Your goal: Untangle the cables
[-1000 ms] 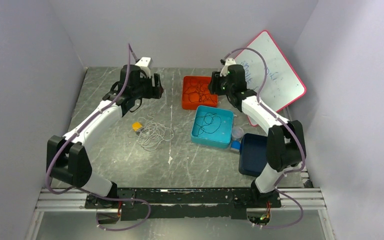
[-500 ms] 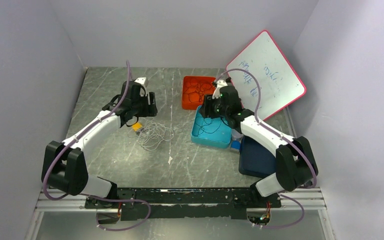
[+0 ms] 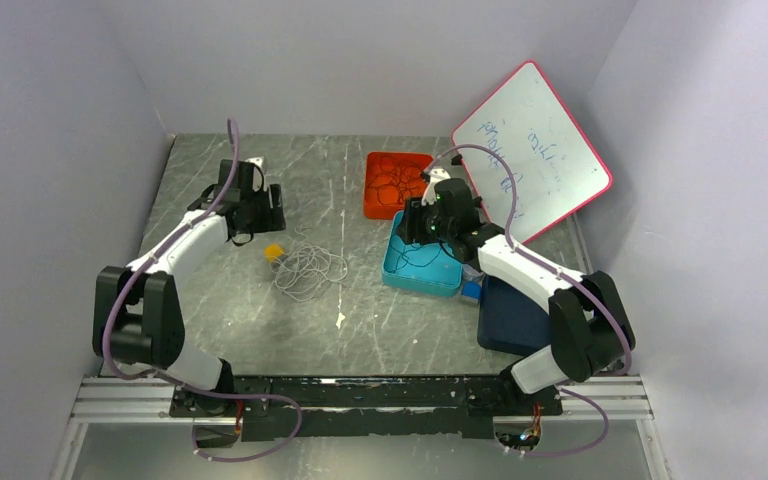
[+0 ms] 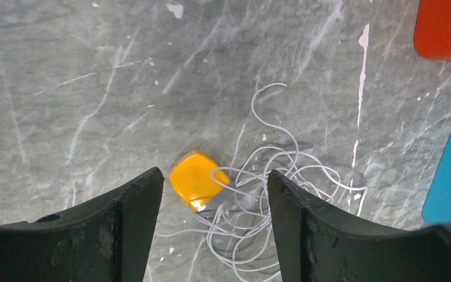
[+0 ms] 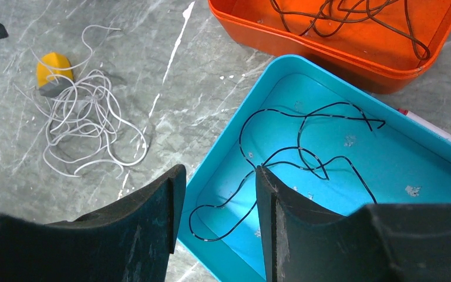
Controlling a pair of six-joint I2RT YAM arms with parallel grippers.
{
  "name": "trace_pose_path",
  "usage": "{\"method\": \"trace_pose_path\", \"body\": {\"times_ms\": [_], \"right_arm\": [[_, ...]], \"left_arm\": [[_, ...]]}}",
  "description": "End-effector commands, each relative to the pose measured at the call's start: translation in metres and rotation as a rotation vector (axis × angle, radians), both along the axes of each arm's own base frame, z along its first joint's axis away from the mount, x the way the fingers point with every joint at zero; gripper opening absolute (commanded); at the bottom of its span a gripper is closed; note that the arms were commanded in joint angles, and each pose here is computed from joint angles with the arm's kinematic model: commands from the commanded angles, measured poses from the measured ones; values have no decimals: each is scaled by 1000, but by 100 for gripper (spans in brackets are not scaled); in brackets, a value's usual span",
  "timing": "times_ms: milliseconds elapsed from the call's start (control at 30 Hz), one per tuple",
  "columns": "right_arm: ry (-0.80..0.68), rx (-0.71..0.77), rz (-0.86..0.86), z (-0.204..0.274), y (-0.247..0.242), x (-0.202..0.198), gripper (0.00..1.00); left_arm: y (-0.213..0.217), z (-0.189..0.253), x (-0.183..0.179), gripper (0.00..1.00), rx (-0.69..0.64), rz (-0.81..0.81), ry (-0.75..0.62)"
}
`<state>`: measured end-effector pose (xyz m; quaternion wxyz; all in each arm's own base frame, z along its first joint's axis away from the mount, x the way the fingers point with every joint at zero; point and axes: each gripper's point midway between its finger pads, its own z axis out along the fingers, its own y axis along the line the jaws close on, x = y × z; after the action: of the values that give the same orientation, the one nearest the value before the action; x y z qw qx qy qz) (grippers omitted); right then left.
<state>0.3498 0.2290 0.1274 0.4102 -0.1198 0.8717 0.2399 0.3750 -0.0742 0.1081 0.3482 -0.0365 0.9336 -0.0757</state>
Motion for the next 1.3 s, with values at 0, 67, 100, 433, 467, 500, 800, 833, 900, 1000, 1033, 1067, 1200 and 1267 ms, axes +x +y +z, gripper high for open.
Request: {"method": "trace_pose_path", "body": {"times_ms": [0, 67, 100, 433, 467, 500, 800, 833, 900, 1000, 1033, 1067, 1200, 1267], "right_arm": [[-14, 7, 10, 3, 3, 4, 51], [-12, 8, 7, 2, 2, 3, 51], [-9, 8, 6, 0, 2, 2, 51], [1, 3, 2, -5, -1, -3, 51], [2, 4, 2, -6, -1, -3, 51], [4, 5, 2, -6, -1, -3, 51], [15, 11, 11, -10, 1, -4, 51], [13, 12, 12, -9, 2, -4, 51], [14, 13, 11, -10, 2, -4, 51], [15, 14, 10, -10, 2, -3, 51], [15, 15, 10, -10, 2, -3, 51], [15, 14, 8, -11, 2, -3, 51], [17, 11, 9, -12, 1, -4, 51], [17, 9, 10, -12, 1, -4, 51]], "left_arm": [[-15, 5, 14, 70, -42, -98, -23], [-18, 0, 15, 69, -46, -119, -8], [-19, -3, 16, 69, -44, -127, -2], [-14, -32, 19, 59, 8, -134, 105], [-14, -35, 18, 59, 7, -137, 115], [-14, -37, 17, 58, 7, -141, 125], [-19, -48, 7, 55, -11, -181, 161], [-18, -50, 7, 53, -7, -179, 167], [-17, -53, 7, 50, -2, -180, 177], [-18, -55, 7, 45, -3, -187, 186], [-19, -55, 7, 44, -3, -188, 188], [-19, -55, 7, 44, -4, -188, 187], [-20, -39, 11, 45, -10, -189, 132], [-21, -28, 13, 46, -16, -194, 95]]}}
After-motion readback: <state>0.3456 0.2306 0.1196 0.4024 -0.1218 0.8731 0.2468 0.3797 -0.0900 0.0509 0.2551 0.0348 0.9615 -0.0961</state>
